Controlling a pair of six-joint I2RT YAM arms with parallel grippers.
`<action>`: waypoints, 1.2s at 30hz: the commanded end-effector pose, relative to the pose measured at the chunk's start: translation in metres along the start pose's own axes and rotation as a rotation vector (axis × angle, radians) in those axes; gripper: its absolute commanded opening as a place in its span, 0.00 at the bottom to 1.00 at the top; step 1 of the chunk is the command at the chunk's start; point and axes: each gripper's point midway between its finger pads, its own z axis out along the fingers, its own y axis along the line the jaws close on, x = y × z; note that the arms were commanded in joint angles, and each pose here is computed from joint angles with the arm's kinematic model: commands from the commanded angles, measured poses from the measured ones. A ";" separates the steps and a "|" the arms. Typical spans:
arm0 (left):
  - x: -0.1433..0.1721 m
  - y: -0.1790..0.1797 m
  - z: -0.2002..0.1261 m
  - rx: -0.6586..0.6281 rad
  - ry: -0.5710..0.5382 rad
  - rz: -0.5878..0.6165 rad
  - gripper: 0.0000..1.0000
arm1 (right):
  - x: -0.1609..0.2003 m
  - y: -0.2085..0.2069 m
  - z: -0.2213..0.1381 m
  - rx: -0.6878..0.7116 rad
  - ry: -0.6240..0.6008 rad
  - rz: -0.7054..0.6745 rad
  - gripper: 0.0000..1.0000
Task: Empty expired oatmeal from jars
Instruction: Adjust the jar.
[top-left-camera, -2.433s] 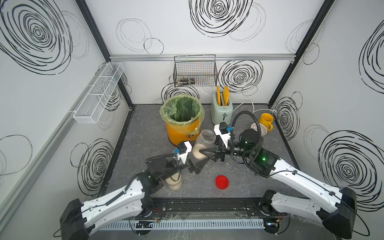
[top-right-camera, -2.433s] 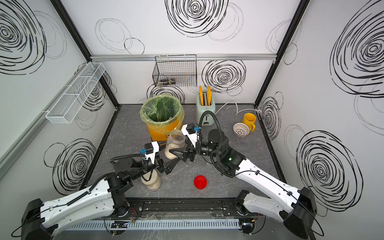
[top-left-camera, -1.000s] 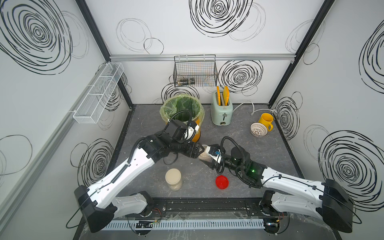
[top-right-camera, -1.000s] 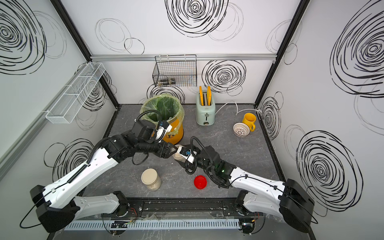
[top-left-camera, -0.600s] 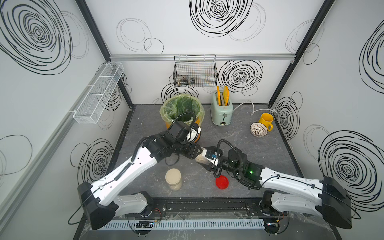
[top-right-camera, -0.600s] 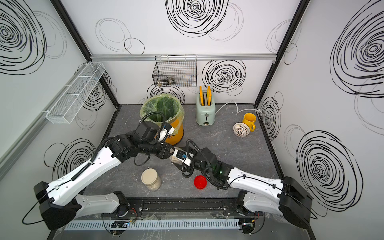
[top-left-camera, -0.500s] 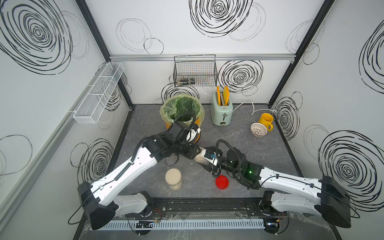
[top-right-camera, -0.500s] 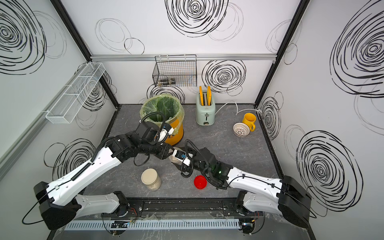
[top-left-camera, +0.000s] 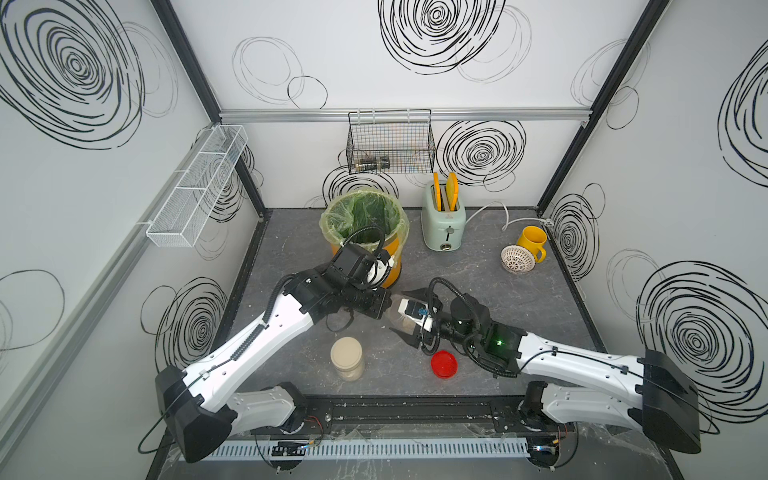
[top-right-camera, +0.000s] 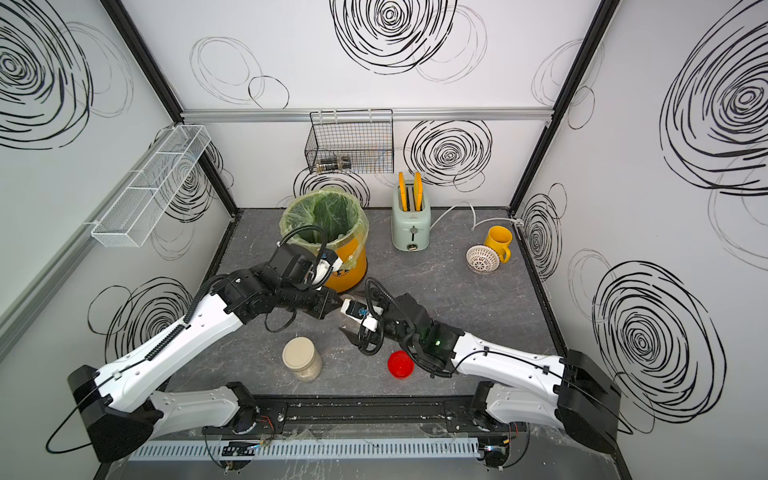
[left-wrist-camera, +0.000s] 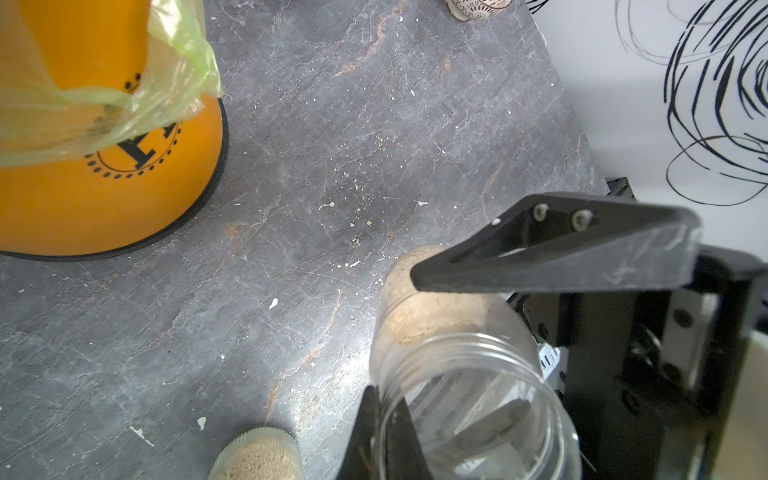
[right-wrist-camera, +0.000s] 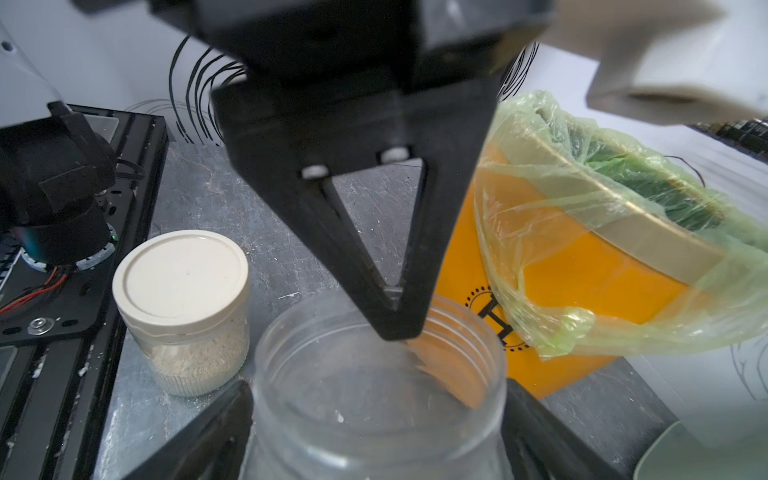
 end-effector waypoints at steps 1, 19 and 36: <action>-0.016 -0.008 -0.012 0.063 -0.082 -0.021 0.00 | -0.015 -0.002 -0.006 0.005 -0.041 -0.007 0.96; -0.025 -0.013 -0.040 0.138 -0.135 -0.034 0.00 | 0.015 -0.024 -0.029 0.115 -0.119 -0.116 0.97; -0.028 -0.015 -0.045 0.171 -0.153 -0.044 0.00 | 0.012 -0.018 -0.015 0.031 -0.134 -0.144 0.94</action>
